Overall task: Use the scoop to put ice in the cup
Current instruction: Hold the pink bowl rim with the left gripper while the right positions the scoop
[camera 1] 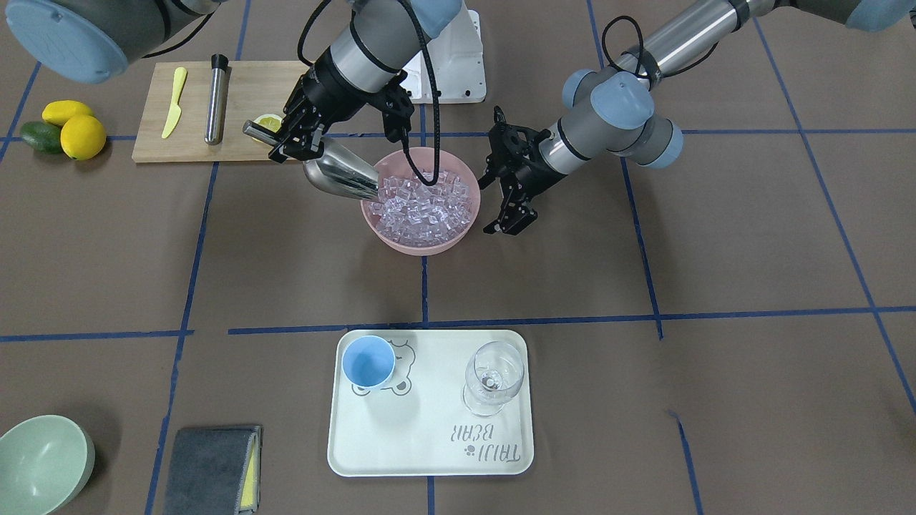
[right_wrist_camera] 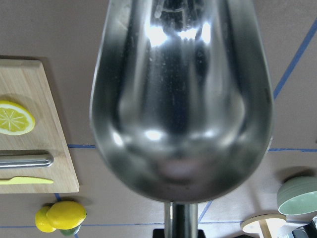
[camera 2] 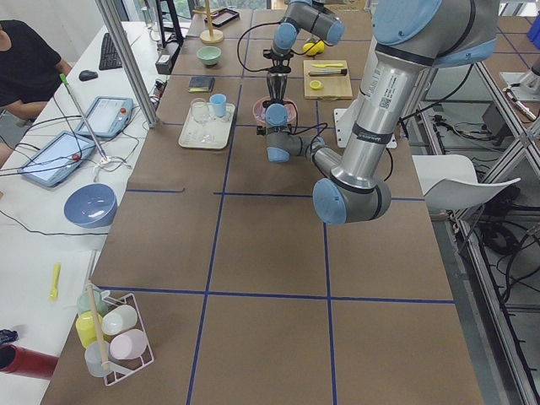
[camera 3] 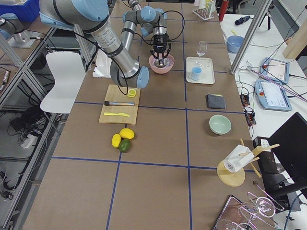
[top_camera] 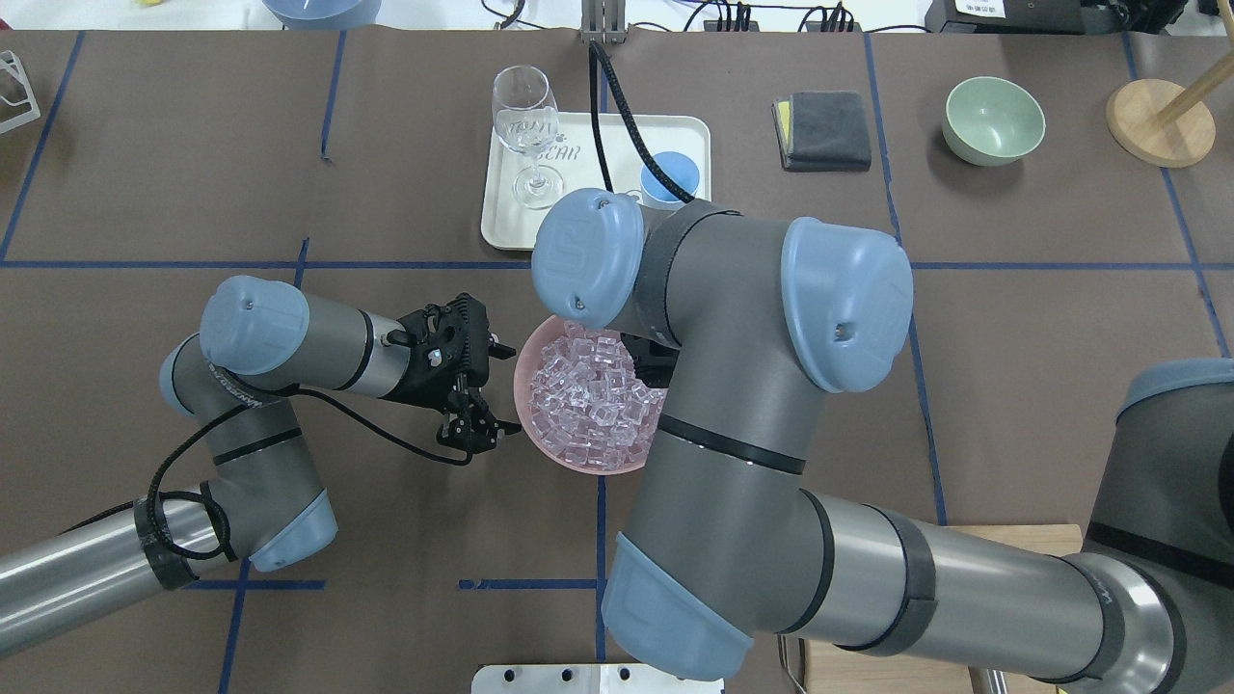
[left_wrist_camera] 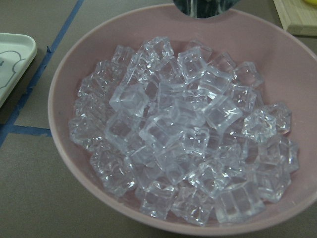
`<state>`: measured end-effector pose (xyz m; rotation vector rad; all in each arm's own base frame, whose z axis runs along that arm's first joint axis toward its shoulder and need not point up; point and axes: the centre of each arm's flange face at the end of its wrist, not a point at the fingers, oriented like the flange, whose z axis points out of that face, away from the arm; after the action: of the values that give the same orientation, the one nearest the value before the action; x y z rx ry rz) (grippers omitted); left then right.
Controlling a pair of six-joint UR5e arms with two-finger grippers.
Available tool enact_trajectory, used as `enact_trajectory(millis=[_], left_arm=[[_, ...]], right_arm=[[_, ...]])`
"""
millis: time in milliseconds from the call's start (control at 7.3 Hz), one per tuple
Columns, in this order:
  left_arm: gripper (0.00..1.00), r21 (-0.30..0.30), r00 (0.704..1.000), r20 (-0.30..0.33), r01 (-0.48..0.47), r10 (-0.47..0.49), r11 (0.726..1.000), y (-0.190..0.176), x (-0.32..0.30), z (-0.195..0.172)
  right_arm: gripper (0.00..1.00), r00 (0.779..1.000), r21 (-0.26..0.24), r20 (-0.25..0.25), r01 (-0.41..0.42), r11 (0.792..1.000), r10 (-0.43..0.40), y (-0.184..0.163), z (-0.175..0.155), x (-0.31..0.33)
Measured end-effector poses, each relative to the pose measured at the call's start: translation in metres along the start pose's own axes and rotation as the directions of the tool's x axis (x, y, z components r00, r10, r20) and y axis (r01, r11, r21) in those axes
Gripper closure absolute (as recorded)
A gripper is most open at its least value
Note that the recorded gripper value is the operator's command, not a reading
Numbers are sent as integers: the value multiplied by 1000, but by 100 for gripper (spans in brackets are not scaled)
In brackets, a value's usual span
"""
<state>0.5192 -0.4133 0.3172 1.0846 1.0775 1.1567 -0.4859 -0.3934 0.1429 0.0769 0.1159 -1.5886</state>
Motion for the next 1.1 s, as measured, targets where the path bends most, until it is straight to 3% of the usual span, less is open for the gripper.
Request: enact_trajectory(millis=[1096], left_arm=[[3, 11, 1000, -1, -6, 6, 1000, 0, 1, -1]], right_arm=[[100, 999, -66, 18, 30, 997, -29, -34, 1, -5]])
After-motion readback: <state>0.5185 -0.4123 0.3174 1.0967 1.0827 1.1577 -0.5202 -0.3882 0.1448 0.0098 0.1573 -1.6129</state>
